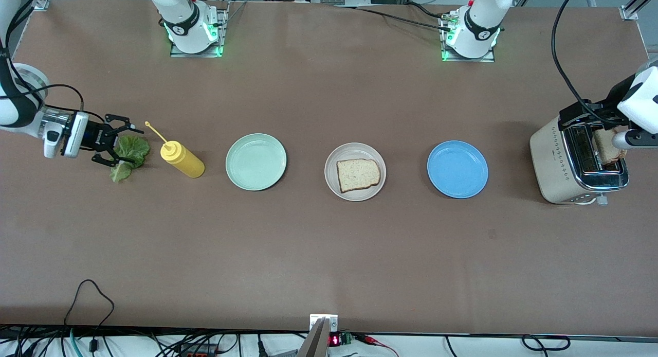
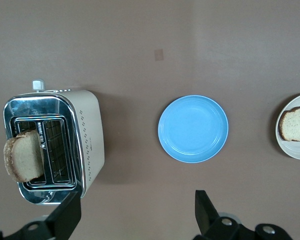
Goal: Make sandwich in beige plate with both arms
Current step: 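Reach the right gripper to the yellow bottle and grasp it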
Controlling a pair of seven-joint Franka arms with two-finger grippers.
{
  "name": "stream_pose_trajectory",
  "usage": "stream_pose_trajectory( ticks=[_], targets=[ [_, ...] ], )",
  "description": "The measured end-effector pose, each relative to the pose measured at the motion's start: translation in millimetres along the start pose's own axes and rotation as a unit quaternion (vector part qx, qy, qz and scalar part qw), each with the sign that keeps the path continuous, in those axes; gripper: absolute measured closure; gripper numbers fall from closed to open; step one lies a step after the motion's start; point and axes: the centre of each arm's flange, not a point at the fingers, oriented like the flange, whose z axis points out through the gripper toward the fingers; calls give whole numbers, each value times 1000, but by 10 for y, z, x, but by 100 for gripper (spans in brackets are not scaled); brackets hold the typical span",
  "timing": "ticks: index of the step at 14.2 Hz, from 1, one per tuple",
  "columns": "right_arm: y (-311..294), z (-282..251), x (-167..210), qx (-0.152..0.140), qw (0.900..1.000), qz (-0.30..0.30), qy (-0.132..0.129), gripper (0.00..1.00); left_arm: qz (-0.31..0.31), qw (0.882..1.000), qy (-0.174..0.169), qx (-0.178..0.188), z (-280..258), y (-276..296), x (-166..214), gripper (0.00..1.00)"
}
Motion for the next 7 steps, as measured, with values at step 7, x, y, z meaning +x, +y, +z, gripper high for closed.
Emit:
stream_pose_trajectory(
  ticks=[7],
  targets=[
    [44,331,-194,24,996,-35,74,0,-13,1000,13,0,-77,170,-11,0]
  ],
)
